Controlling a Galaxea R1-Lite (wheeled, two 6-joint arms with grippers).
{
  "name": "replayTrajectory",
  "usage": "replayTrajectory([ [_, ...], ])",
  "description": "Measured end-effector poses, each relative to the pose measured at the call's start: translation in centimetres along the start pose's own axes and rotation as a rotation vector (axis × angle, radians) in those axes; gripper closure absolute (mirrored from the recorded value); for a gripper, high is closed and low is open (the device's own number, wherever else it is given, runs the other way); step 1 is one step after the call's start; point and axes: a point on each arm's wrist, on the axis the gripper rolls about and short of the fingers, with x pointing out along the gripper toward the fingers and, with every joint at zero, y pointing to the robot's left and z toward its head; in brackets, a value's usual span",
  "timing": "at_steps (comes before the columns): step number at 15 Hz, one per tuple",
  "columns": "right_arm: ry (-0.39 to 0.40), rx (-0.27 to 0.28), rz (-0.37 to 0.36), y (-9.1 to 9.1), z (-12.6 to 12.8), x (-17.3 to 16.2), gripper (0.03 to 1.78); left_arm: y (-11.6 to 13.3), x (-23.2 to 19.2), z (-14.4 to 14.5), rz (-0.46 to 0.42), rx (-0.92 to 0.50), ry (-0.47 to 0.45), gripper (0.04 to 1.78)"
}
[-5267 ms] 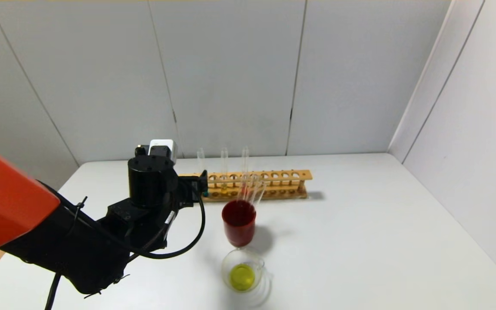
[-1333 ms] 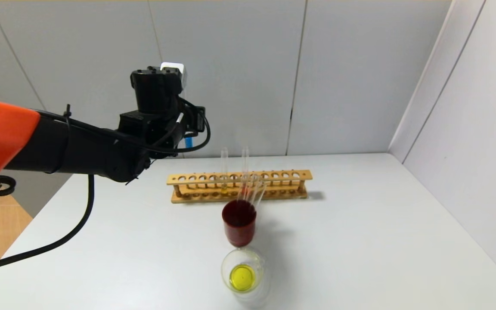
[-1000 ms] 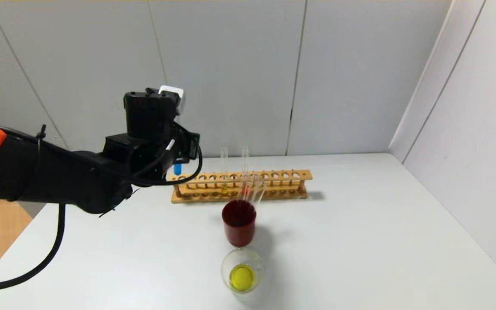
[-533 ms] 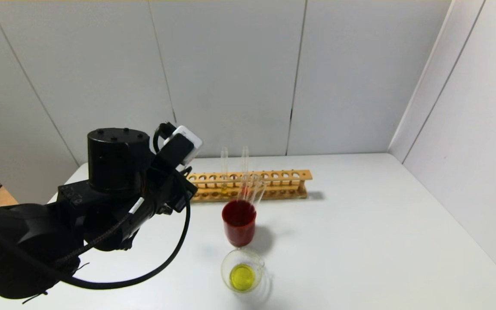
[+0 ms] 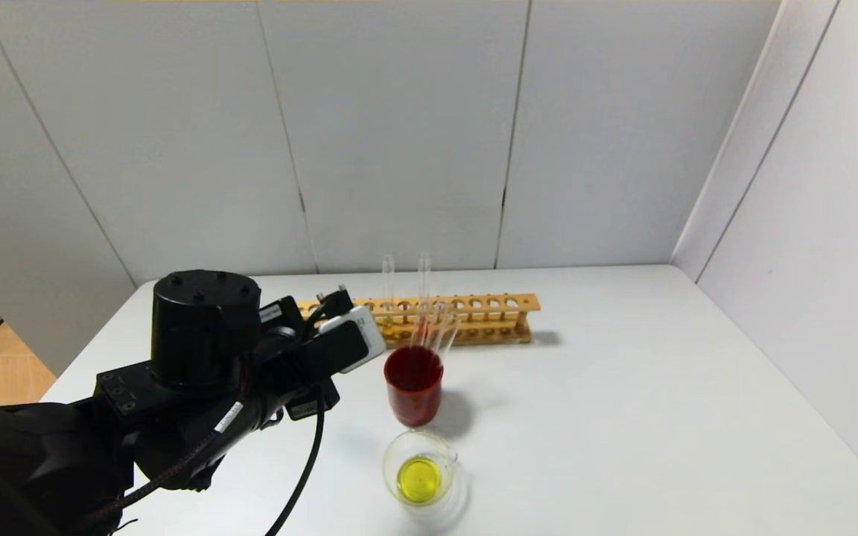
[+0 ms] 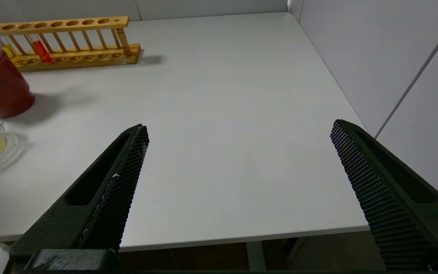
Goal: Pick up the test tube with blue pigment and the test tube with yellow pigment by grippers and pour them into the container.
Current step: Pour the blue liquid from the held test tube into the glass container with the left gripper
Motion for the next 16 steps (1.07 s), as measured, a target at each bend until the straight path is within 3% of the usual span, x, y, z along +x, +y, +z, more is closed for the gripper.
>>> replayTrajectory([
  [11, 0.000, 0.000, 0.000, 0.0, 0.0, 0.0, 0.06, -3.7, 2.1, -1.5, -0.140, 0.296, 0.070, 1.49],
  [16, 0.000, 0.000, 0.000, 0.0, 0.0, 0.0, 0.06, -4.6, 2.2, -1.6, -0.156, 0.439, 0.112, 1.49],
])
